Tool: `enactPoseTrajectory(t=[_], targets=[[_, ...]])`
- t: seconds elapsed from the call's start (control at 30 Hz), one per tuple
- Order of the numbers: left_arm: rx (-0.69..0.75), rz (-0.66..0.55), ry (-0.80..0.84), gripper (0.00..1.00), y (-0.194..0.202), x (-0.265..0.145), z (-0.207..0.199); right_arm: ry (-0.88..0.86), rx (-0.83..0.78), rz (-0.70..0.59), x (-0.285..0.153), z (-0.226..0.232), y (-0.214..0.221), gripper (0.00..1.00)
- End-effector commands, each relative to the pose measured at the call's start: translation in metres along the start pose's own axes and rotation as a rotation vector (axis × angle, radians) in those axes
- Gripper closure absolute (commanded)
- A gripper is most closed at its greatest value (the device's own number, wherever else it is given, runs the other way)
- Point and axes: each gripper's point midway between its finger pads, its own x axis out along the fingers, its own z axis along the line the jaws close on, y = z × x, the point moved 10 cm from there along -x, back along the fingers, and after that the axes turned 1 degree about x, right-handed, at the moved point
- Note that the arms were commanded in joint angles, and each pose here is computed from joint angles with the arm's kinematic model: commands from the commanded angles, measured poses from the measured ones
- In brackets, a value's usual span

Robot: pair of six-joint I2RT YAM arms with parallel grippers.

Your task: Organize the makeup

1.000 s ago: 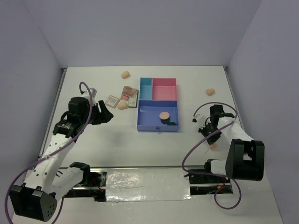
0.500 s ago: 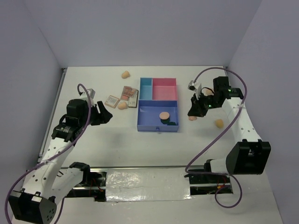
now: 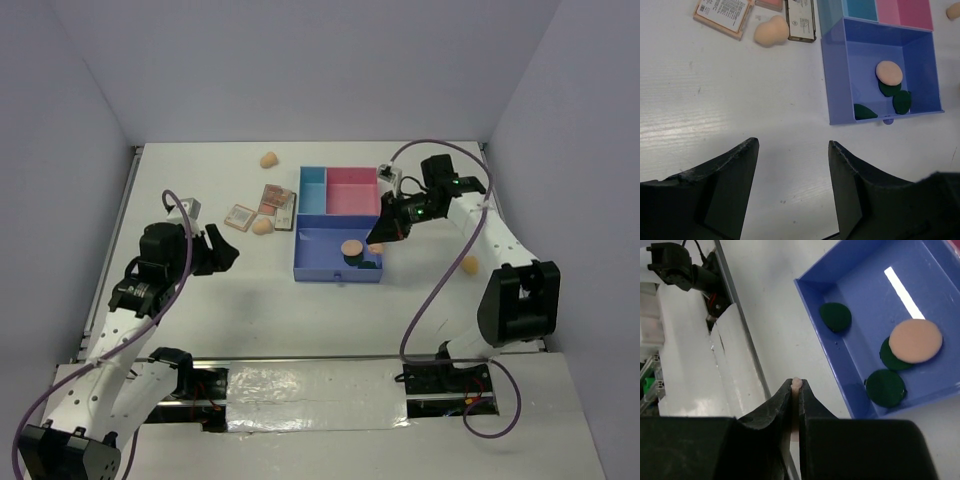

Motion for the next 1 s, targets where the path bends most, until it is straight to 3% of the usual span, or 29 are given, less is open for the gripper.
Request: enactPoseTrajectory(t=[0.0,0.1,0.3,0.57,0.97], targets=[[0.037,-0.050,0.006,0.30,-0.006,0.001,0.001,0.028,-0.069,-0.043,0.025,0.003,-0.023,0.92],[0.039,-0.054,0.005,0.30,-0.006,0.003,0.001,0.072,-0.055,-0.017,0.043,-0.009,-0.027,0.83],[0.037,-0.052,-0.016,0.30,-0.005,0.003,0.003,0.201,-0.017,0.047,0.065,-0.046,-0.023,0.73],[0.031,-0.037,-0.020,0.29,-0.004,0.006,0.004,0.287,-0.037,0.098,0.079,-0.052,-0.017,0.52],[0.026,-0.023,0.000,0.28,-0.004,0.008,0.002,0.342,-0.083,0.074,0.069,-0.046,-0.029,0.41]])
